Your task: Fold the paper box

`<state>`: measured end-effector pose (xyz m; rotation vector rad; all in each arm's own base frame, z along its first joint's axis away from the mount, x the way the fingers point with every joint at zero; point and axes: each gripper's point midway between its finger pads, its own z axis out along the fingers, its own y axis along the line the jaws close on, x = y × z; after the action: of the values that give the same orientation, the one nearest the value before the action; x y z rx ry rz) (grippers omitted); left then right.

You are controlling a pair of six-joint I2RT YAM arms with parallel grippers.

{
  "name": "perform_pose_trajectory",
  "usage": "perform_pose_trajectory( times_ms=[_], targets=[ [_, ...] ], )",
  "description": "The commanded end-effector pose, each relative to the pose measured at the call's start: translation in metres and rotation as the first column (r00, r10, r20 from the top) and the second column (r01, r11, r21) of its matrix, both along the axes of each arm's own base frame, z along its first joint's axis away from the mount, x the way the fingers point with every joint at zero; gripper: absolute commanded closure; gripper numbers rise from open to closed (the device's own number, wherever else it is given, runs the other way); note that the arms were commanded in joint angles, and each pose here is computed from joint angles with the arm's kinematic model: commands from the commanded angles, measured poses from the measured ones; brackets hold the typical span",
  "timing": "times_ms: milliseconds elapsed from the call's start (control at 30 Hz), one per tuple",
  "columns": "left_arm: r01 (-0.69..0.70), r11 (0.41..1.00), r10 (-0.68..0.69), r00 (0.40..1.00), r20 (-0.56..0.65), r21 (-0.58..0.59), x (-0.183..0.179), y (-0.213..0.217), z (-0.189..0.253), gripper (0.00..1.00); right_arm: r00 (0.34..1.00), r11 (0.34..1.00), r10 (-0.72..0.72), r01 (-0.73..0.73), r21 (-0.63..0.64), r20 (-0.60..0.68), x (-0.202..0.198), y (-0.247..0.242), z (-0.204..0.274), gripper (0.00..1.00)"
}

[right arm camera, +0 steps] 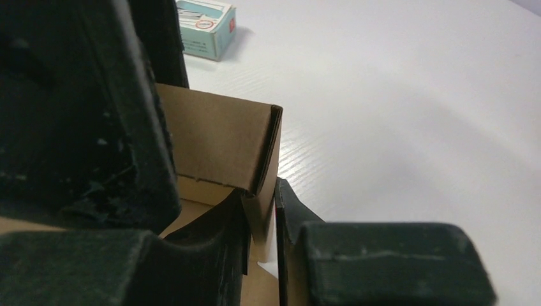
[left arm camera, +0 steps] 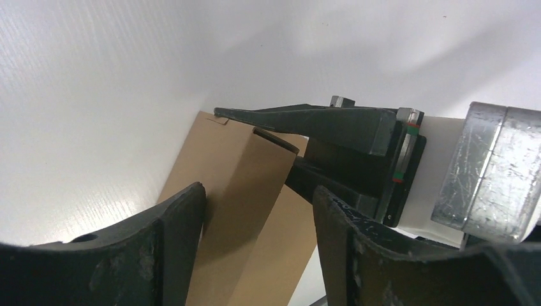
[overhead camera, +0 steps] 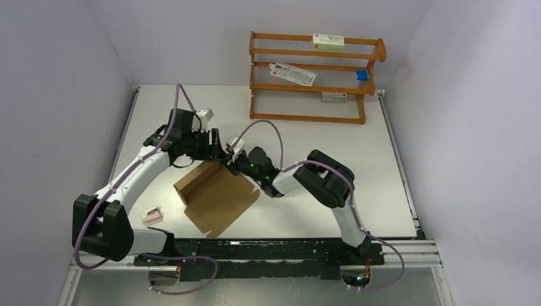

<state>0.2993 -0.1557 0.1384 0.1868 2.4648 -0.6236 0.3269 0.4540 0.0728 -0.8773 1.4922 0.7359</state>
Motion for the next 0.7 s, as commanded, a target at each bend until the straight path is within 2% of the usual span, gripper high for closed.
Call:
perform_pose_trajectory(
  times_ms=[0, 467, 667],
  targets=[
    [0.038, 0.998, -0.04, 0.999, -0.034, -0.059, -0.011, -0.008, -0.001, 0.35, 0.986, 0.985, -0.165, 0.164, -0.06, -0.015, 0.021, -0.017, -0.007, 0.82],
    [-0.008, 0.989, -0.004, 0.997, -0.082, -0.149, -0.01, 0.007, -0.009, 0.37, 0.95, 0.954, -0.296, 0.289, -0.077, -0.102, 0.035, -0.025, -0.017, 0.84],
    [0.009, 0.976, -0.033, 0.994, -0.103, -0.219, -0.013, 0.003, -0.01, 0.38, 0.928, 0.933, -0.359, 0.352, -0.08, -0.102, 0.042, -0.033, -0.016, 0.84]
  ],
)
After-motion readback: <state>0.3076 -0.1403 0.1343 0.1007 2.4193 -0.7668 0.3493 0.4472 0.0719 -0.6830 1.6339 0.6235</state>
